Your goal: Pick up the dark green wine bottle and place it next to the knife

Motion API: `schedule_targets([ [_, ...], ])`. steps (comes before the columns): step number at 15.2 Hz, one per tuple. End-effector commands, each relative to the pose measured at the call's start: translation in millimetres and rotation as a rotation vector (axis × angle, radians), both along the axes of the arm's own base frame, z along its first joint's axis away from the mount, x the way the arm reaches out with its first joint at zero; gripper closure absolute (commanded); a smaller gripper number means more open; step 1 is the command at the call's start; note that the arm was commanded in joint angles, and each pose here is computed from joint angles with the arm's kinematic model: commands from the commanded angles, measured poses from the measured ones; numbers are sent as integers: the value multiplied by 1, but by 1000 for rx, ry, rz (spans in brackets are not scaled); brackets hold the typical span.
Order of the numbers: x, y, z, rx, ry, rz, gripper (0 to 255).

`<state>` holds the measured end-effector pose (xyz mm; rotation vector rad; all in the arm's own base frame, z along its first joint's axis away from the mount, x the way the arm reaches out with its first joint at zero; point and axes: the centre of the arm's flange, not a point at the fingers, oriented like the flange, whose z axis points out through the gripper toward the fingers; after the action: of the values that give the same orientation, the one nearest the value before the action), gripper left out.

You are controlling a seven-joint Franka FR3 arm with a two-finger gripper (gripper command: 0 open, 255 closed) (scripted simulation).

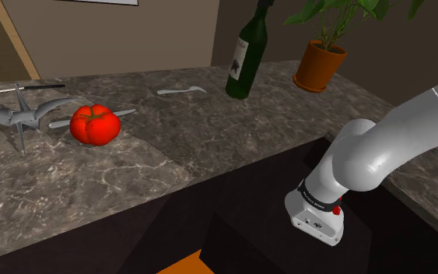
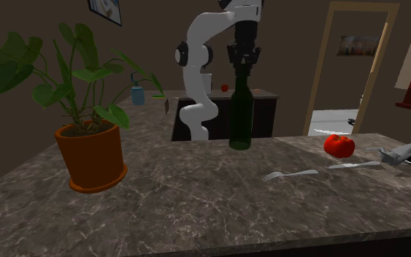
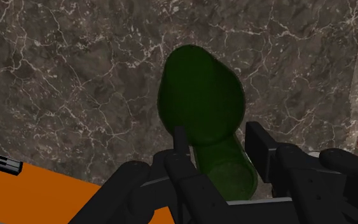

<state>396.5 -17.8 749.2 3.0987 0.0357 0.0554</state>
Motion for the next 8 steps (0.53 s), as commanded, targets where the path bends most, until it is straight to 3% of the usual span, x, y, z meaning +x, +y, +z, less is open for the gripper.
schedule_targets([
  [1,11,26,2,1,0,-1,255],
  [8,48,110,2,1,0,-1,255],
])
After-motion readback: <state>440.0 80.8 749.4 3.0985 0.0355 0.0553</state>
